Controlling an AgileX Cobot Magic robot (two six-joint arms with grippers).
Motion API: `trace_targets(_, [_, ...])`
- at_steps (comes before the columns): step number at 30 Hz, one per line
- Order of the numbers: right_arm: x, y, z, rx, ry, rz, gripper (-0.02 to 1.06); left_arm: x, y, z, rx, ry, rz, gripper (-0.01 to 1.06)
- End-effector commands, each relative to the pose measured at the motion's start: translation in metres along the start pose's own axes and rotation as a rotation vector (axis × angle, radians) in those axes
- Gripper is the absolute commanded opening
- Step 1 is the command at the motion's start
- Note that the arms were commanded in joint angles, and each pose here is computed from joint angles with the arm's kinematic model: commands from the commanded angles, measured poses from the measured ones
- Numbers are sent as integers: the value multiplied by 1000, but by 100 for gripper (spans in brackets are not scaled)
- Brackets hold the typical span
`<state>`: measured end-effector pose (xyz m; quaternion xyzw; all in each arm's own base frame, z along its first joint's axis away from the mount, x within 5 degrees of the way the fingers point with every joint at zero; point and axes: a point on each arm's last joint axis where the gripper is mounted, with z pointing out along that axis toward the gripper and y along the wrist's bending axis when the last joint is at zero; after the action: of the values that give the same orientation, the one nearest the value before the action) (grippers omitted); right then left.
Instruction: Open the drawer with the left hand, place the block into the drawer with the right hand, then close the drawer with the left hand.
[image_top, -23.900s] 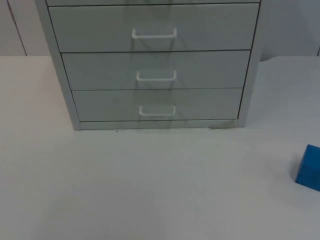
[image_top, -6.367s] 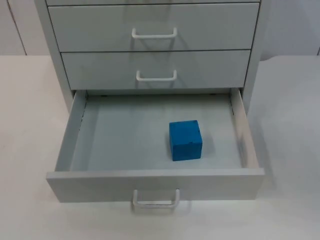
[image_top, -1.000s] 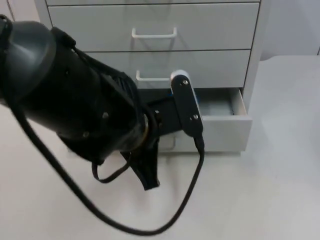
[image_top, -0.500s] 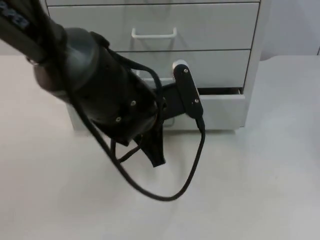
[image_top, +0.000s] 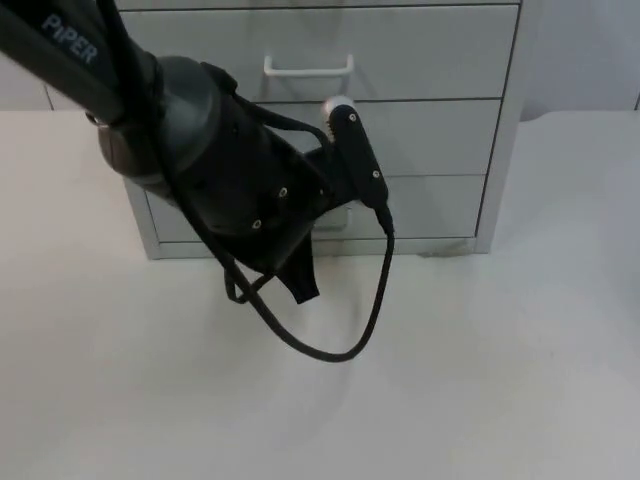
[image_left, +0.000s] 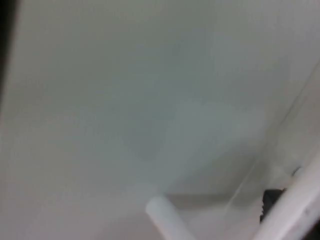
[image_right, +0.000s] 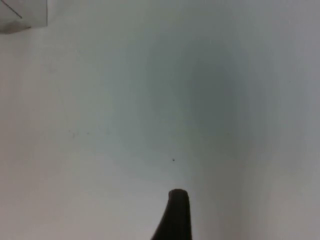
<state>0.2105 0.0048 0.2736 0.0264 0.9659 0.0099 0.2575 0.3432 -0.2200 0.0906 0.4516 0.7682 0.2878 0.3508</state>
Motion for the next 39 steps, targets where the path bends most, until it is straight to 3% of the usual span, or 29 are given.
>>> trace_targets(1, [-1, -1, -2, -2, -16, -1, 69, 1, 23, 3, -135, 24, -16, 0])
trace_targets(6, [-1, 0, -2, -10, -17, 7, 69, -7, 11, -11, -117, 47, 62, 0])
trace_targets(10, [-1, 0, -2, -7, -19, 3, 69, -15, -9, -40, 12, 112, 90, 0])
trace_targets(11, [-1, 0, -2, -7, -19, 3, 69, -15, -9, -40, 12, 112, 90, 0])
trace_targets(15, [-1, 0, -2, -7, -19, -6, 69, -29, -21, -83, 178, 101, 63, 0])
trace_targets(18, [-1, 0, -2, -6, -17, -11, 69, -36, -20, -108, 236, 80, 45, 0])
trace_targets(22, [-1, 0, -2, -6, -13, -11, 69, -40, -9, -149, 376, 64, -34, 0])
trace_targets(27, [0, 0, -2, -10, -9, -11, 69, -40, 9, -177, 476, 30, -124, 0])
trace_targets(35, [0, 0, -2, -10, -9, -22, 69, -34, 44, -209, 465, -35, -205, 0])
trace_targets(39, [0, 0, -11, -13, -48, -39, 69, -19, 80, -218, 476, -47, -285, 0])
